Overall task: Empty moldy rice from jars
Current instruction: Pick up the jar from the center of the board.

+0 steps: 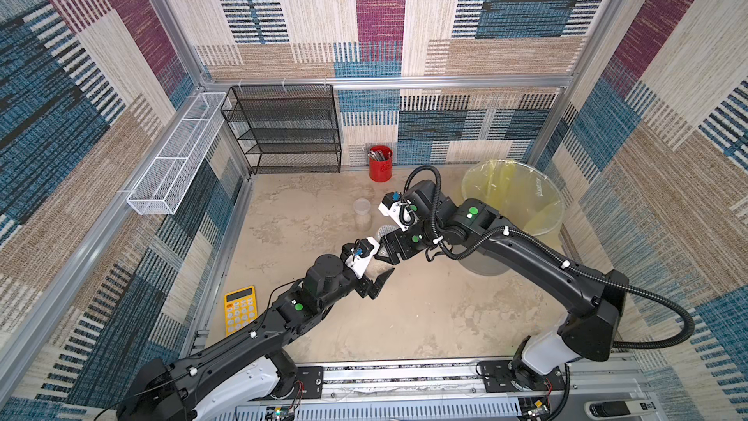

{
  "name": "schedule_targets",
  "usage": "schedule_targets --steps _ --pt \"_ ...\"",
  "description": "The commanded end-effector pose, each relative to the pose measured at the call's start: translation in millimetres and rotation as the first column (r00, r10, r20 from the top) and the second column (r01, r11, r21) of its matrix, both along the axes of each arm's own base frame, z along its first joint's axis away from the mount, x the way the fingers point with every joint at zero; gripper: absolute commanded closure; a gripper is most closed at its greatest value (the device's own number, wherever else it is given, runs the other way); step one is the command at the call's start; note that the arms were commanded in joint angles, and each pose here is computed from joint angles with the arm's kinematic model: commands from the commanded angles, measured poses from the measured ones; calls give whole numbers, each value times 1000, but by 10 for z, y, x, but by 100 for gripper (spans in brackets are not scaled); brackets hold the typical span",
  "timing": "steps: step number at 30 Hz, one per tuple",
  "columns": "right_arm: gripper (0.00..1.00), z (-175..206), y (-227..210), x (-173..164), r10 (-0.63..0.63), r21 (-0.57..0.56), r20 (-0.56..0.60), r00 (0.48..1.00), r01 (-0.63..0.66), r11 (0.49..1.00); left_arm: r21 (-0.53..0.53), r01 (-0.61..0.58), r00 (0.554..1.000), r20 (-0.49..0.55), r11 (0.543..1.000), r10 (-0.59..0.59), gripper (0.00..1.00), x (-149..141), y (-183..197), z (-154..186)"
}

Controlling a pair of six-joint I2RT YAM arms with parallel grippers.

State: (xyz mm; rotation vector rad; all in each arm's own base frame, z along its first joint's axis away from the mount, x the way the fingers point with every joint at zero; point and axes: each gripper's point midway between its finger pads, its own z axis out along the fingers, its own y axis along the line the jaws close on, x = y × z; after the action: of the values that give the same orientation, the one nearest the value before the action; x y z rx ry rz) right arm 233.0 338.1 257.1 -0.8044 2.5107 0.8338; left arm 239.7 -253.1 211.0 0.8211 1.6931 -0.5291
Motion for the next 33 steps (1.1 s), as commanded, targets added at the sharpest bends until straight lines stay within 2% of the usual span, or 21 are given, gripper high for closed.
schedule_targets --steps 1,12,16,24,26,27,33 --pt "30 37 76 -37 21 48 -10 1000 -20 999 -3 54 997 49 999 -54 13 -36 -73 65" --pt "29 49 71 -40 17 60 -7 1000 -17 998 37 69 997 42 997 -70 40 -14 -115 31" --pt "25 49 64 -36 12 59 -5 1000 -12 998 36 57 997 46 998 -59 45 2 -102 27" --pt "19 34 35 6 -14 46 6 1000 13 999 31 5 997 72 1000 -7 47 40 -6 27" --pt "19 46 27 21 -21 47 12 1000 21 999 30 -2 997 76 1000 0 50 38 15 24" --pt "18 56 31 22 -23 50 14 1000 22 999 28 -12 997 76 1000 10 55 50 29 21" --pt "13 46 31 33 -31 49 12 999 30 998 7 -24 997 75 1000 24 56 56 44 8"
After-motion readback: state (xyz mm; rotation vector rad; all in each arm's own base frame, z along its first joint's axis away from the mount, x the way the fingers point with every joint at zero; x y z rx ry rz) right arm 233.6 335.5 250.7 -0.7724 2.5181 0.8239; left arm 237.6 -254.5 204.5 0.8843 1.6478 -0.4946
